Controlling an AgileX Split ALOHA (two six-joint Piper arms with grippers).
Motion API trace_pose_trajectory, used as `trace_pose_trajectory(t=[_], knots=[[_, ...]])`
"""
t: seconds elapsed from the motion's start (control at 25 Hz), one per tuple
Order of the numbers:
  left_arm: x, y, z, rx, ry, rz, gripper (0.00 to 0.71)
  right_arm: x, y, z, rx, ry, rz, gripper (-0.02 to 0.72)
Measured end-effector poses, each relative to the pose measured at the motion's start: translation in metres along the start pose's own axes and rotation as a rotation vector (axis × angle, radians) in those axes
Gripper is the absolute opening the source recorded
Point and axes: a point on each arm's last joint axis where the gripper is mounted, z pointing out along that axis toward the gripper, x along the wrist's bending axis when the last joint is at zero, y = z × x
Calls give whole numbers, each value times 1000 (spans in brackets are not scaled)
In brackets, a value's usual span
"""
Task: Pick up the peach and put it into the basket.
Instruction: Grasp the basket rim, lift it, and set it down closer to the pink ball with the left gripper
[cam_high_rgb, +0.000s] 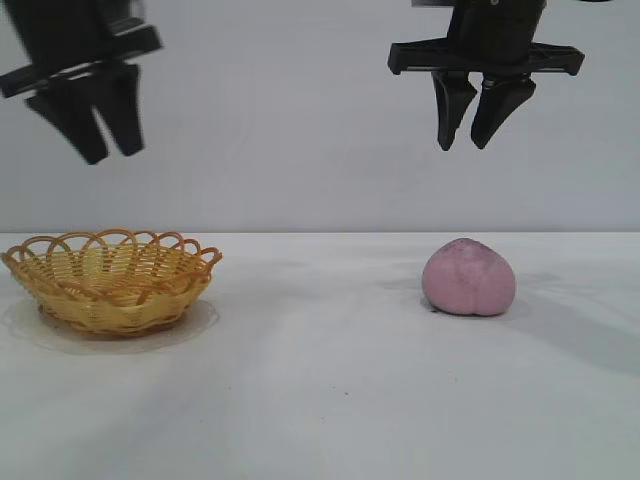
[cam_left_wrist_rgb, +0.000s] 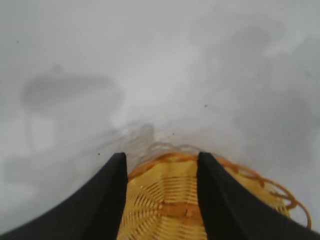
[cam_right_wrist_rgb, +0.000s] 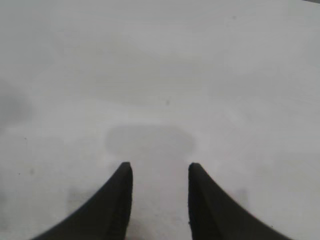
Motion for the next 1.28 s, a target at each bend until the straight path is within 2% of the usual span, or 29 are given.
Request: trace_pose_trajectory(t=[0.12, 0.44, 0.6, 0.68, 0.72, 0.8, 0.84, 1.04, 1.12, 1.2, 1.28], knots=[[13, -10, 17, 97, 15, 30, 336, 0, 0, 0, 0, 0, 0, 213], [24, -20, 55, 186, 5, 17, 336, 0, 0, 0, 4, -1, -2, 213], [27, -25, 74, 220, -30, -8, 192, 0, 0, 0, 4, -1, -2, 213], [25, -26, 76, 221, -56, -27, 78, 0, 0, 0, 5, -1, -2, 213], [24, -26, 76, 223, -70, -36, 52, 0, 0, 0, 5, -1, -2, 213], [20, -25, 75, 212, -109, -67, 62, 0, 0, 0, 5, -2, -3, 213], [18, -25, 75, 206, -126, -94, 0, 0, 0, 0, 5, -2, -3, 213], [-5, -44, 64, 76, -212, -307, 0, -1, -1, 0, 15, -14, -14, 213], [-23, -59, 66, 25, -236, -384, 0, -2, -1, 0, 14, -16, -17, 213], [-48, -74, 73, -18, -258, -458, 0, -2, -1, 0, 14, -16, -17, 213], [-68, -87, 81, -20, -281, -487, 0, -2, -1, 0, 14, -18, -19, 213]])
